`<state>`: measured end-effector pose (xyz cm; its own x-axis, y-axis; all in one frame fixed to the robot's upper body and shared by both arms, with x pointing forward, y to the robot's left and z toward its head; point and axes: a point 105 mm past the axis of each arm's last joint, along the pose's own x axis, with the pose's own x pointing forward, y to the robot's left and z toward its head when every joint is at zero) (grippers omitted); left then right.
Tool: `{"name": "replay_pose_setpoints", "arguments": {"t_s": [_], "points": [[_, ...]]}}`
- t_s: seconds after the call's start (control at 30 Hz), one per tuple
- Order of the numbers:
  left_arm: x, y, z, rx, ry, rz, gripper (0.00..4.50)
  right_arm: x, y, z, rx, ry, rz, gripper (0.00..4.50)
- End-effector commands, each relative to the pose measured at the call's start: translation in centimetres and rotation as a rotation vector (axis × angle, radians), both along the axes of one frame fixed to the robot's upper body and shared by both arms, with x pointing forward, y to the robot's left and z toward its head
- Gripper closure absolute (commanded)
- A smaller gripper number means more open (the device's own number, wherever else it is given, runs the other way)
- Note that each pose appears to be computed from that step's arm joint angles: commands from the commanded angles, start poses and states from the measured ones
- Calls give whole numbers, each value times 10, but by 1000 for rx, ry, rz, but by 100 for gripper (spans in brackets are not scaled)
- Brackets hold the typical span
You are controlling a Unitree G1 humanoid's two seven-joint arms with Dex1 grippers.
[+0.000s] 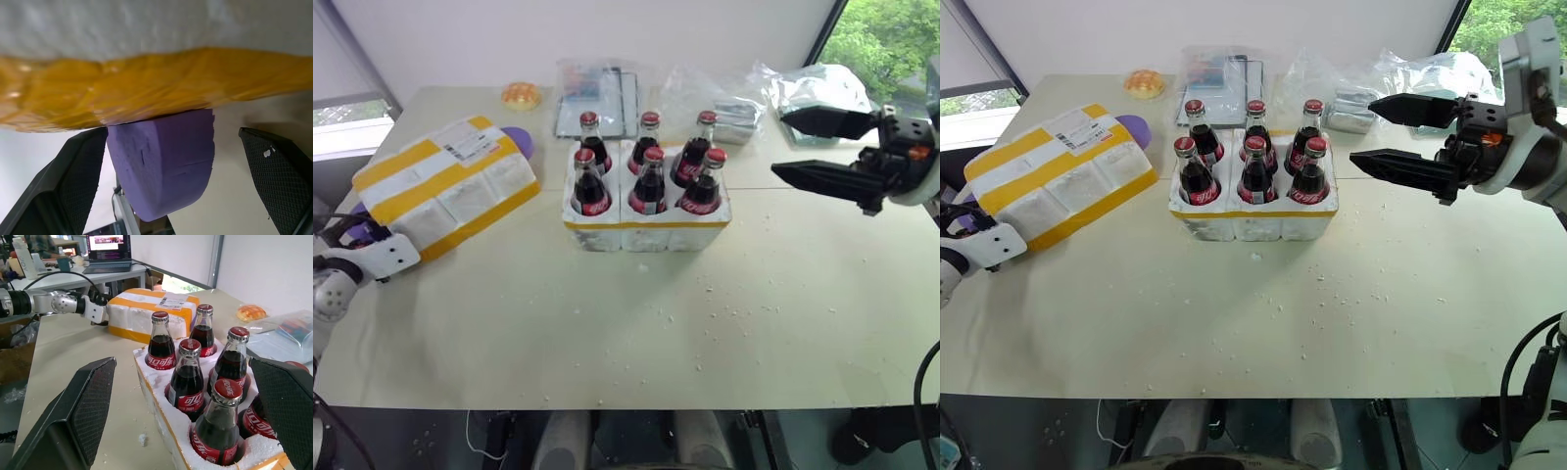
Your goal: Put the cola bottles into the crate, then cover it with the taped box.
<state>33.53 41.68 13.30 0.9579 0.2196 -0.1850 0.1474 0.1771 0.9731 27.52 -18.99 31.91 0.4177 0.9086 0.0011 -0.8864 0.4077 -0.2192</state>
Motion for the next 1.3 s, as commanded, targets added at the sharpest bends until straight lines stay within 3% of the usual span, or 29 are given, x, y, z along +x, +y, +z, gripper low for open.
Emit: {"name": "replay_pose_setpoints", "arguments": {"t_s": [0.03,0.23,0.33,0.47,0.67,0.77,1.0,1.17,1.3], "points": [[7,3,5,-20,-34,25,0,-7,-2,13,-2,-63,-11,5],[17,-3,4,-23,-28,12,0,-3,-6,10,-2,-66,-47,5],[18,-4,6,-27,-33,5,86,-3,-7,8,-8,-69,-57,0],[19,-1,8,-31,-36,27,288,-4,-8,6,-8,-70,-69,0],[19,3,20,-26,-50,31,288,-1,-10,5,0,-72,-89,0],[20,5,42,-5,-91,25,288,0,-12,3,0,-71,-97,0],[28,-6,134,-6,-283,-41,288,1,-23,-1,-33,-58,-130,0],[42,-60,212,39,-434,-230,288,3,-33,-4,-26,-48,-169,0],[50,-113,252,38,-517,-389,288,4,-36,-8,-21,-46,-185,0]]}}
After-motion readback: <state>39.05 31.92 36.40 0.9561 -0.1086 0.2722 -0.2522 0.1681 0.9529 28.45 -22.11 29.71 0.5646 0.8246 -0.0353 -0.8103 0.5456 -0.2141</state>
